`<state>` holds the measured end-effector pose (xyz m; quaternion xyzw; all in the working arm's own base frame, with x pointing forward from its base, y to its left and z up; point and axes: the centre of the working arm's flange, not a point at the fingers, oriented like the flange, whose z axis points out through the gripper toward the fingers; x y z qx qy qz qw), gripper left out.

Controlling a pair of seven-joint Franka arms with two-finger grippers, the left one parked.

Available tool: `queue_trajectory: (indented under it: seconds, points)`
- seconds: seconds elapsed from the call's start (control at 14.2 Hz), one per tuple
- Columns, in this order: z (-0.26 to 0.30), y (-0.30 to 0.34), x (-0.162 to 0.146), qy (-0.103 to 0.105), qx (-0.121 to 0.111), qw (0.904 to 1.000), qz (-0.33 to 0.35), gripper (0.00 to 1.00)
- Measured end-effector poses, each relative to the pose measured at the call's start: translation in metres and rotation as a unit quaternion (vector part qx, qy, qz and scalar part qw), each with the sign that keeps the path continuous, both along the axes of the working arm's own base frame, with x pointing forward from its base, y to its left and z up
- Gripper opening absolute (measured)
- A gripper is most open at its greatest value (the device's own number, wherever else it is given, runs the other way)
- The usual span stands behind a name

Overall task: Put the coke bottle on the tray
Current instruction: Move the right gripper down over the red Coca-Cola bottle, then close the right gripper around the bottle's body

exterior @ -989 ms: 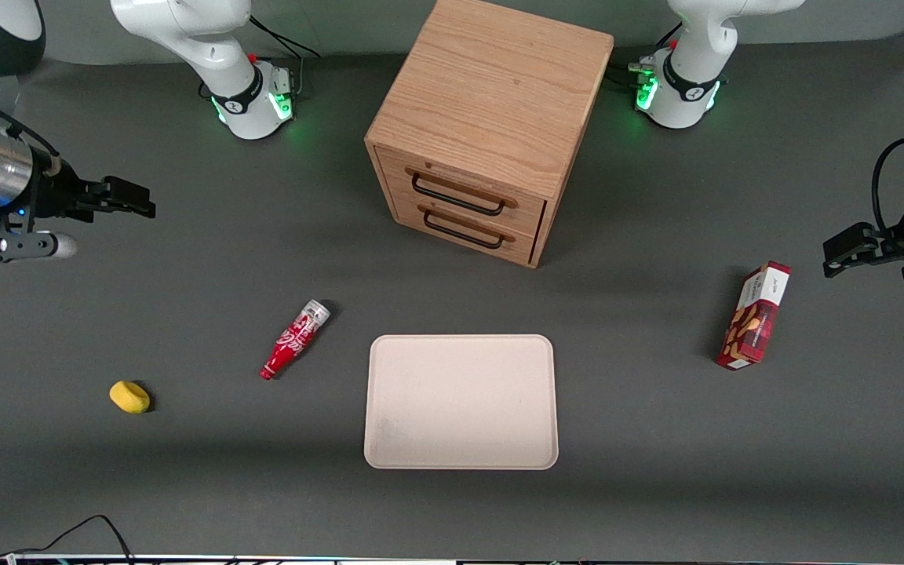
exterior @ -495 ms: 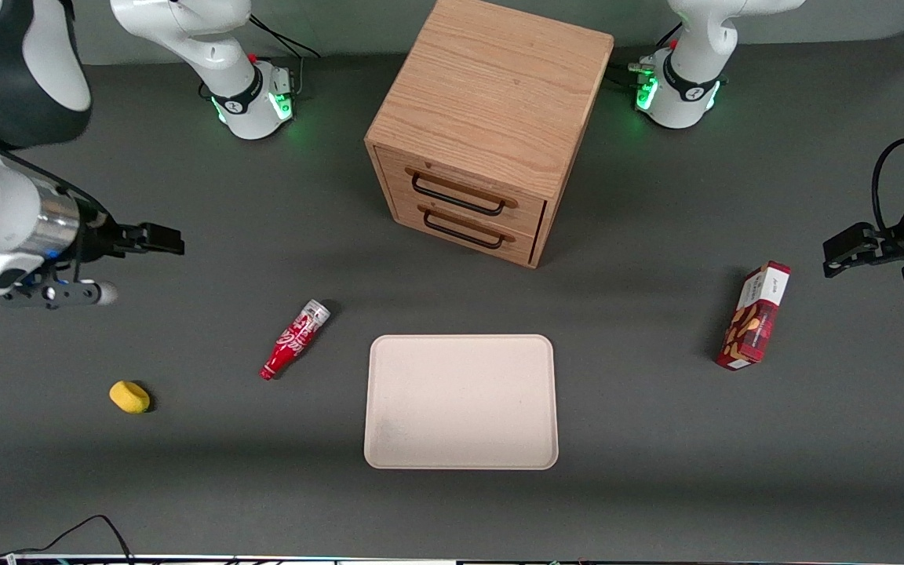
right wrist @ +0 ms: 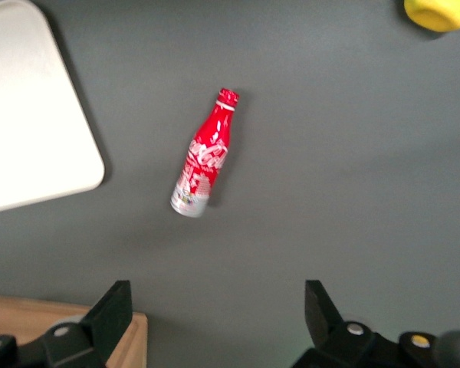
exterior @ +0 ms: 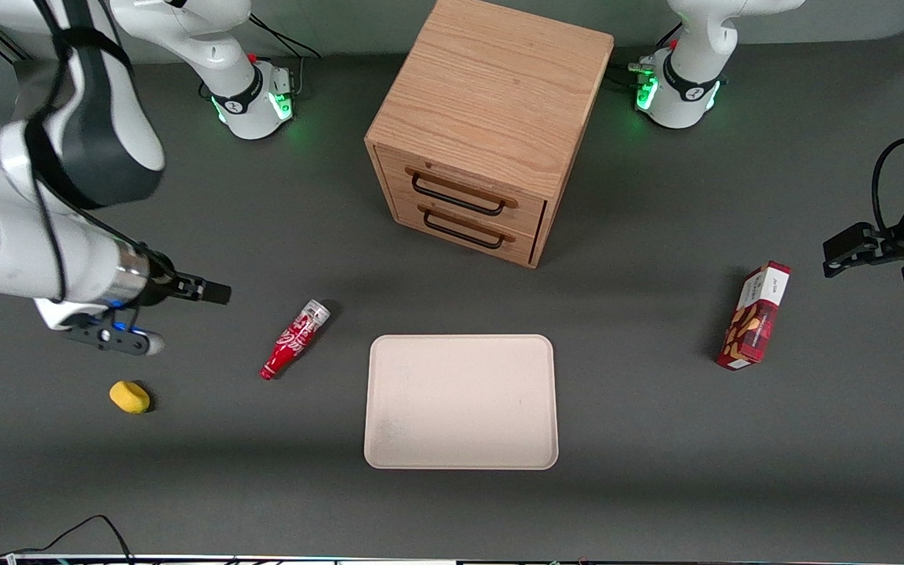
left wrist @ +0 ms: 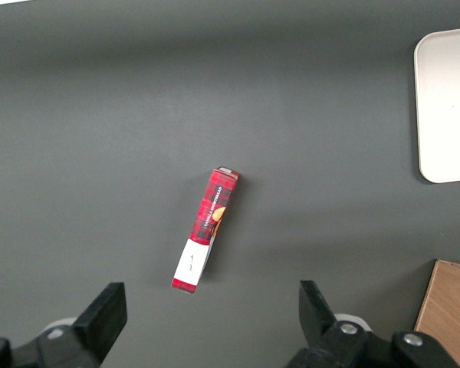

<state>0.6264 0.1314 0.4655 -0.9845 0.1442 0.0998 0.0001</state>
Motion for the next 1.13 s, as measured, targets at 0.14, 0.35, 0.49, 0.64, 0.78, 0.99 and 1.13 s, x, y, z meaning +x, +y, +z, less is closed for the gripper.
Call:
queue_trajectory:
  seconds: [0.14,0.35,0.49,0.64,0.78,0.99,1.13]
  points:
    - [-0.040,0.022,0.009,-0.005,-0.018,0.9995,-0.025,1.00]
    - [-0.109,0.038,0.006,-0.006,-0.025,0.9989,-0.038,1.00]
    - [-0.140,0.038,-0.001,-0.010,-0.029,0.9978,-0.059,1.00]
    - [-0.157,0.037,-0.003,-0.013,-0.037,0.9951,-0.090,1.00]
    - [-0.173,0.036,-0.001,-0.021,-0.051,0.9908,-0.124,1.00]
    - [-0.203,0.037,0.002,-0.029,-0.064,0.9846,-0.160,1.00]
    - [-0.217,0.038,0.003,-0.031,-0.074,0.9810,-0.177,1.00]
